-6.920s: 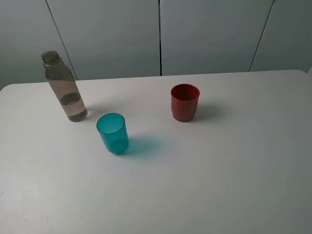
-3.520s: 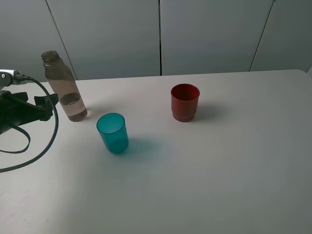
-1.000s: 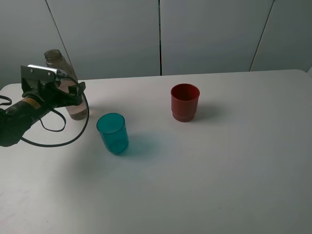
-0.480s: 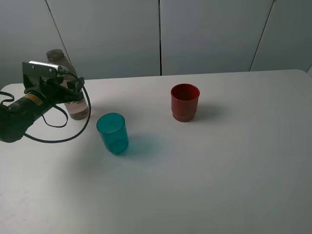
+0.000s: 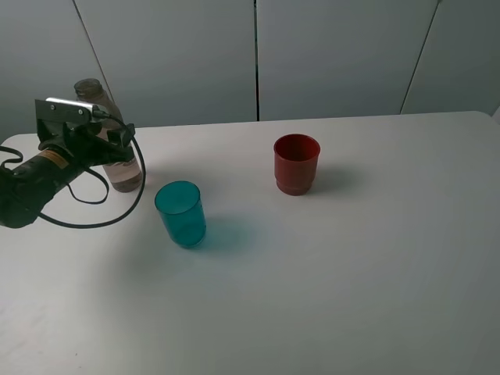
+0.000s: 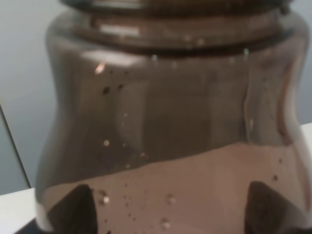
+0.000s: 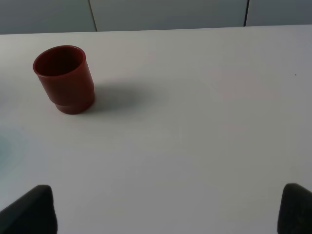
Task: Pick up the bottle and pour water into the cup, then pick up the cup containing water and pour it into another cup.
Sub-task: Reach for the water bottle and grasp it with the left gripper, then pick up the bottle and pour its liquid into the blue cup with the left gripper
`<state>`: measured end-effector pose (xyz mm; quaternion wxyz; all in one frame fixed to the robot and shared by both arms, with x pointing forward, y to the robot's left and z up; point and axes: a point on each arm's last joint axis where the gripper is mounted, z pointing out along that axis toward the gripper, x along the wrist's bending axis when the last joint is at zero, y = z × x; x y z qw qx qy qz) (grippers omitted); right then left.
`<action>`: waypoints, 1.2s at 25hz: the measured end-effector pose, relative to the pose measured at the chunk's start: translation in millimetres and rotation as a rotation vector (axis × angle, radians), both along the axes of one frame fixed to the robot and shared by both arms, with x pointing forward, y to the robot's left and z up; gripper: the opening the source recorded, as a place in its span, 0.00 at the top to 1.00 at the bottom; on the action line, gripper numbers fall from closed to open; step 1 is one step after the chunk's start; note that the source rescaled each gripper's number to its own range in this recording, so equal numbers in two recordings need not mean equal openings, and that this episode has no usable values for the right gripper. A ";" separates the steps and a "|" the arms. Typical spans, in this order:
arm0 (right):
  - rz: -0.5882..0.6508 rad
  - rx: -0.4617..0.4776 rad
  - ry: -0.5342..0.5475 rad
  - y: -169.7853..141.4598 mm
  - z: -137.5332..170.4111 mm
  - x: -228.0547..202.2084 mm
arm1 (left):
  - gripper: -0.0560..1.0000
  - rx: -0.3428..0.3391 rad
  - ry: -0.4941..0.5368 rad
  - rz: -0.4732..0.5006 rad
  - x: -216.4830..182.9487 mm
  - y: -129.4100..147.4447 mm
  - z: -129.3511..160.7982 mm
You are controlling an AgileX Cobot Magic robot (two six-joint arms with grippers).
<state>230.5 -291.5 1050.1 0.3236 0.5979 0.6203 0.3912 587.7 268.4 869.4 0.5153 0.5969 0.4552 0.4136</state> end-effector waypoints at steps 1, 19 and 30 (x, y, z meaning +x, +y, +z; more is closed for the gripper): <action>0.000 0.000 0.000 0.0 0.0 0.0 | 0.93 0.000 0.000 0.000 0.0 0.0 0.0; 0.001 -0.002 0.000 0.0 0.0 0.0 | 0.93 0.112 0.029 -0.049 -12.4 -5.3 88.2; 0.000 0.000 0.000 0.0 0.0 0.0 | 0.93 0.259 0.025 -0.099 -55.2 -6.1 141.8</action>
